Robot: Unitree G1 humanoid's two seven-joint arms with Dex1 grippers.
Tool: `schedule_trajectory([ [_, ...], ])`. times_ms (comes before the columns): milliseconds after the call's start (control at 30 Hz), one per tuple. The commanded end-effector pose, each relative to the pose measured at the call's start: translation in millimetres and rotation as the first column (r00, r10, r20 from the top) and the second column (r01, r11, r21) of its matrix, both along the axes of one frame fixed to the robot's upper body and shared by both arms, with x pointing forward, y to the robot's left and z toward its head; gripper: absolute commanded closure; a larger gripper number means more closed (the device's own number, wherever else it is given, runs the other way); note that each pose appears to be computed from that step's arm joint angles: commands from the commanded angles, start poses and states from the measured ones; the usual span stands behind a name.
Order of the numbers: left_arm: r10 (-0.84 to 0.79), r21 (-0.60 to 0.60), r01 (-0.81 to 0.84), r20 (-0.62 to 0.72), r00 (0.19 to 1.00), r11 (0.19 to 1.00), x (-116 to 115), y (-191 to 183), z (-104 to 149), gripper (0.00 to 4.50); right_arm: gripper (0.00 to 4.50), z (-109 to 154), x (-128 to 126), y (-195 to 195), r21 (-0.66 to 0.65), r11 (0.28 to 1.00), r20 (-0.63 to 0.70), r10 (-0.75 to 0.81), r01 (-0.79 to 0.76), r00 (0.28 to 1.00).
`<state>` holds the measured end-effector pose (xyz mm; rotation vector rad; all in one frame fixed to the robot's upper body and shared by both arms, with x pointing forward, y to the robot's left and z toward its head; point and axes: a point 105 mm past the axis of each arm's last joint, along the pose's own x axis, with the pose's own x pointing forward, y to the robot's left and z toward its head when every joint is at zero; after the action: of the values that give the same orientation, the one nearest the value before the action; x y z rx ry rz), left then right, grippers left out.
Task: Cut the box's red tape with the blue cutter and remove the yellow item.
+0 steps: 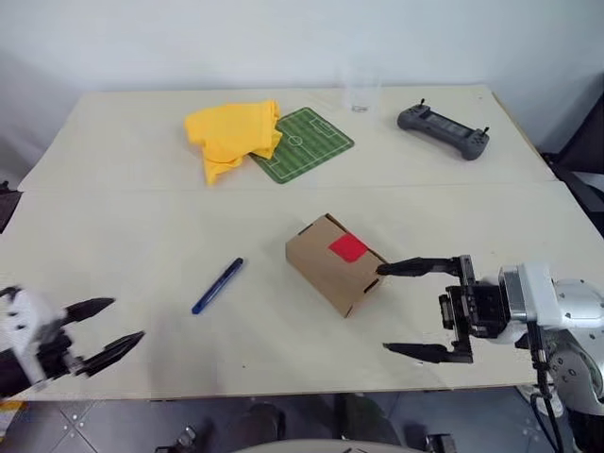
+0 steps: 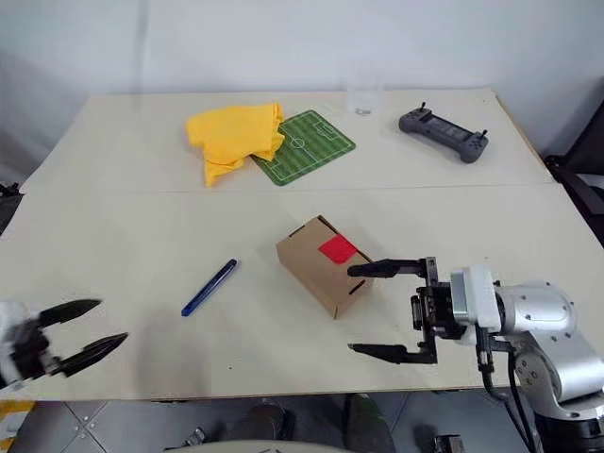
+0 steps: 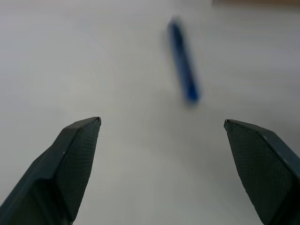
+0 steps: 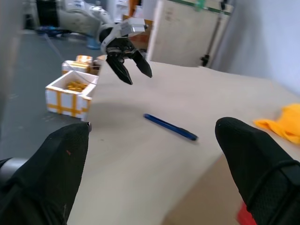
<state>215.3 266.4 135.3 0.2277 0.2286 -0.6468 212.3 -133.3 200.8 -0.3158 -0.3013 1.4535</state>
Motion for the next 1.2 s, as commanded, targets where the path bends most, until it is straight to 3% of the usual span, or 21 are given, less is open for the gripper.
schedule_trajectory([
  [33, 0.122, -0.036, -0.123, -0.045, 0.992, 0.992, 17.7, -25.8, -7.7, 0.02, 0.00, 4.1, 2.4, -2.3, 0.002, 1.000, 0.028, -0.023, 0.023, 0.999],
  [367, 0.189, 0.083, -0.180, -0.109, 0.976, 0.980, 39.0, -45.7, -33.8, 0.02, 0.00, 3.4, 4.1, 1.8, 0.007, 0.999, 0.022, -0.053, 0.053, 0.998],
  [667, 0.180, 0.113, -0.157, -0.246, 0.952, 0.981, 38.5, -50.5, -65.7, 0.02, 0.00, 2.4, 2.5, 4.9, 0.013, 0.996, 0.021, -0.087, 0.087, 0.996],
  [767, 0.177, 0.108, -0.151, -0.291, 0.940, 0.983, 36.8, -49.5, -72.9, 0.61, 0.00, 3.2, 2.3, 4.2, 0.015, 0.995, 0.026, -0.100, 0.100, 0.995],
  [1167, 0.139, 0.125, -0.104, -0.311, 0.940, 0.987, 36.3, -50.6, -79.1, 4.06, 0.00, 1.9, 0.2, 1.2, 0.015, 0.992, 0.029, -0.129, 0.129, 0.991],
  [1200, 0.139, 0.125, -0.105, -0.305, 0.942, 0.986, 36.6, -50.6, -78.6, 4.08, 0.00, 1.7, 0.1, 0.9, 0.014, 0.991, 0.029, -0.130, 0.130, 0.991],
])
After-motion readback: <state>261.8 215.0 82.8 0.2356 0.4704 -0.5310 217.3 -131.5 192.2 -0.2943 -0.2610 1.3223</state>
